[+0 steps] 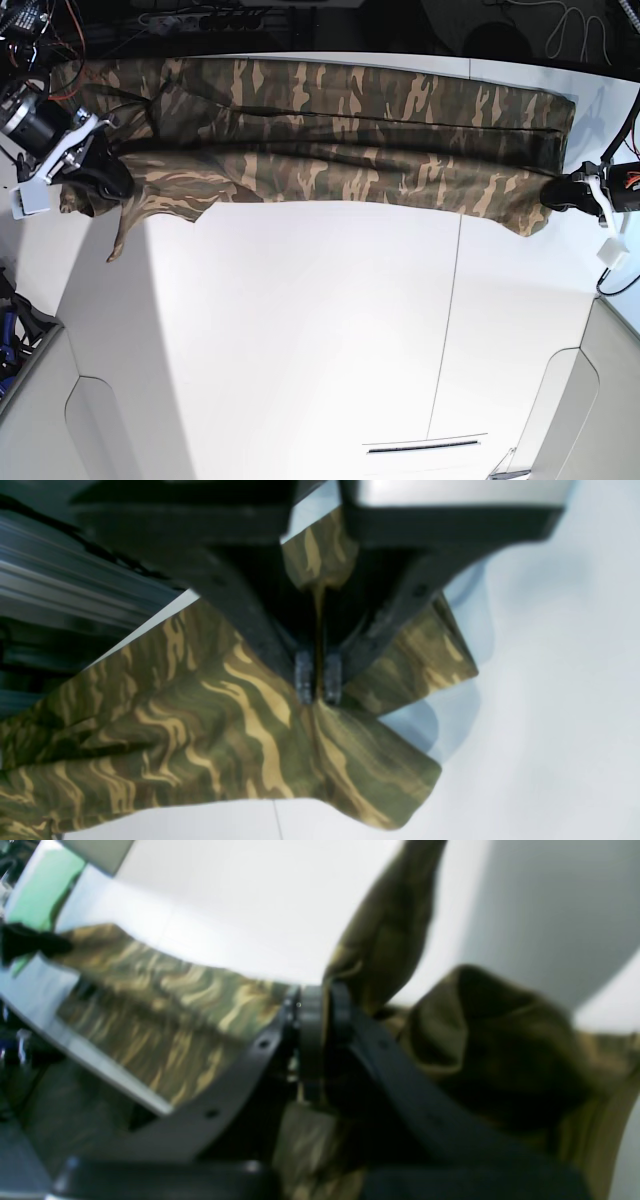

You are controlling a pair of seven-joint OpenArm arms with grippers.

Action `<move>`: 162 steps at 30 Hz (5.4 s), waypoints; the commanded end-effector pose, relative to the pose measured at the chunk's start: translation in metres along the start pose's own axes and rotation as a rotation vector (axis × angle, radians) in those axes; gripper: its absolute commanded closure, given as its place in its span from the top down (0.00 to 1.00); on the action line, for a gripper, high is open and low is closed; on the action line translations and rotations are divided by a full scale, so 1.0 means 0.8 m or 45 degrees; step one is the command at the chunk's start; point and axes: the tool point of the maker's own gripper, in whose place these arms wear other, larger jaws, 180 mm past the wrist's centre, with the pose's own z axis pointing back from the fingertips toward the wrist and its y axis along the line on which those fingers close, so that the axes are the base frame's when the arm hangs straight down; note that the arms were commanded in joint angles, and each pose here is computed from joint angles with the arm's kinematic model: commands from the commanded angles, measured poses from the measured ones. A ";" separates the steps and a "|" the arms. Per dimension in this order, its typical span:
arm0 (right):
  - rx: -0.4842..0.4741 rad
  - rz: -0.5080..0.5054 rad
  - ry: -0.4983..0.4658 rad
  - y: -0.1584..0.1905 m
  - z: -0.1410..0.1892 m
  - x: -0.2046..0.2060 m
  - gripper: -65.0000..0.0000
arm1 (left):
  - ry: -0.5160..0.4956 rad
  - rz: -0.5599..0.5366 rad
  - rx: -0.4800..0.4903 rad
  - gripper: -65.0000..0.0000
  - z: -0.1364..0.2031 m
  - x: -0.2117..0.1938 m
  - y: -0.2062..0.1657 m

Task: Fold the T-shirt properly
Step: 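Fold the sleeve fabric onto the shirt with the right gripper, then grasp both ends of the folded strip with both grippers, then lift the strip end with the left gripper and carry it toward the right gripper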

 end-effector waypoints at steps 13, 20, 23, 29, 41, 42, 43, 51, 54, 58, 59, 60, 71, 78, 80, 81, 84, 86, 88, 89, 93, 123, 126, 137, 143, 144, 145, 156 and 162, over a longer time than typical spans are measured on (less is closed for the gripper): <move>-0.152 -0.135 0.139 -0.036 0.008 -0.078 0.00 | -0.052 -0.043 0.007 0.00 0.017 0.023 0.000; -0.168 -0.241 0.149 -0.054 0.003 -0.101 0.06 | -0.002 -0.054 -0.028 0.00 0.035 0.024 -0.007; -0.172 -0.256 0.127 -0.057 0.001 -0.100 0.07 | 0.064 -0.079 -0.033 0.00 0.040 0.017 -0.011; -0.169 -0.250 0.110 -0.059 -0.002 -0.093 0.24 | 0.177 -0.144 -0.017 0.00 0.047 -0.006 -0.019; -0.169 -0.250 0.109 -0.059 -0.002 -0.093 0.27 | 0.297 -0.149 0.028 0.38 0.047 -0.044 -0.012; -0.169 -0.248 0.104 -0.060 -0.003 -0.090 0.27 | 0.303 -0.148 0.030 0.45 0.047 -0.046 -0.011; -0.168 -0.245 0.100 -0.060 -0.004 -0.088 0.28 | 0.307 -0.146 0.030 0.49 0.047 -0.048 -0.011; -0.171 -0.226 0.077 -0.064 -0.006 -0.076 0.51 | 0.272 -0.169 0.092 0.50 0.045 -0.043 0.000; -0.179 -0.210 0.082 -0.068 -0.003 -0.074 0.50 | 0.289 -0.187 0.142 0.50 0.047 -0.046 0.010; -0.196 -0.213 0.070 -0.073 0.001 -0.071 0.50 | 0.290 -0.187 0.232 0.55 0.050 -0.047 0.031; -0.203 -0.214 0.066 -0.075 0.002 -0.071 0.50 | 0.286 -0.170 0.254 0.57 0.051 -0.048 0.036; -0.212 -0.215 0.059 -0.077 0.004 -0.069 0.50 | 0.281 -0.150 0.275 0.58 0.052 -0.049 0.041; -0.252 -0.171 -0.190 -0.094 0.037 0.014 0.41 | 0.280 -0.114 0.296 0.59 0.053 -0.055 0.052; -0.212 -0.117 -0.223 -0.075 0.039 0.031 0.00 | 0.215 -0.091 0.278 0.59 0.046 -0.049 0.048; -0.196 -0.116 -0.210 -0.071 0.034 0.029 0.00 | 0.172 -0.073 0.277 0.59 0.047 -0.044 0.048; -0.187 -0.116 -0.192 -0.069 0.030 0.025 0.00 | 0.153 -0.068 0.279 0.59 0.048 -0.041 0.049; -0.168 -0.126 -0.087 -0.067 0.008 -0.001 0.00 | 0.104 -0.050 0.285 0.59 0.052 -0.034 0.051; -0.151 -0.146 0.001 -0.066 -0.010 -0.026 0.00 | 0.085 -0.034 0.271 0.64 0.053 -0.034 0.049; -0.130 -0.183 0.068 -0.065 -0.025 -0.050 0.00 | 0.092 -0.019 0.252 0.70 0.050 -0.042 0.046; -0.118 -0.205 0.088 -0.064 -0.032 -0.061 0.00 | 0.097 -0.013 0.251 0.71 0.049 -0.047 0.046; -0.074 -0.290 0.160 -0.061 -0.052 -0.094 0.00 | 0.122 0.012 0.253 0.71 0.046 -0.070 0.047; -0.043 -0.324 0.195 -0.055 -0.061 -0.109 0.00 | -0.042 0.031 0.366 0.71 0.047 -0.063 0.067; -0.042 -0.325 0.194 -0.055 -0.061 -0.109 0.00 | -0.039 0.041 0.356 0.71 0.043 -0.068 0.065; -0.037 -0.329 0.204 -0.054 -0.061 -0.111 0.00 | 0.010 0.086 0.347 0.71 0.020 -0.103 0.058; -0.035 -0.330 0.202 -0.054 -0.061 -0.110 0.00 | -0.014 0.100 0.265 0.71 0.017 -0.107 0.044; -0.035 -0.330 0.203 -0.054 -0.061 -0.110 0.00 | -0.027 0.119 0.238 0.71 0.017 -0.106 0.039; -0.034 -0.331 0.201 -0.054 -0.061 -0.110 0.00 | -0.040 0.139 0.208 0.71 0.016 -0.105 0.034; 0.011 -0.367 0.152 -0.046 -0.062 -0.100 0.00 | -0.164 0.180 0.122 0.00 0.015 -0.080 0.021; 0.052 -0.368 0.092 -0.039 -0.054 -0.077 0.00 | -0.234 0.139 0.116 0.00 0.017 -0.046 0.020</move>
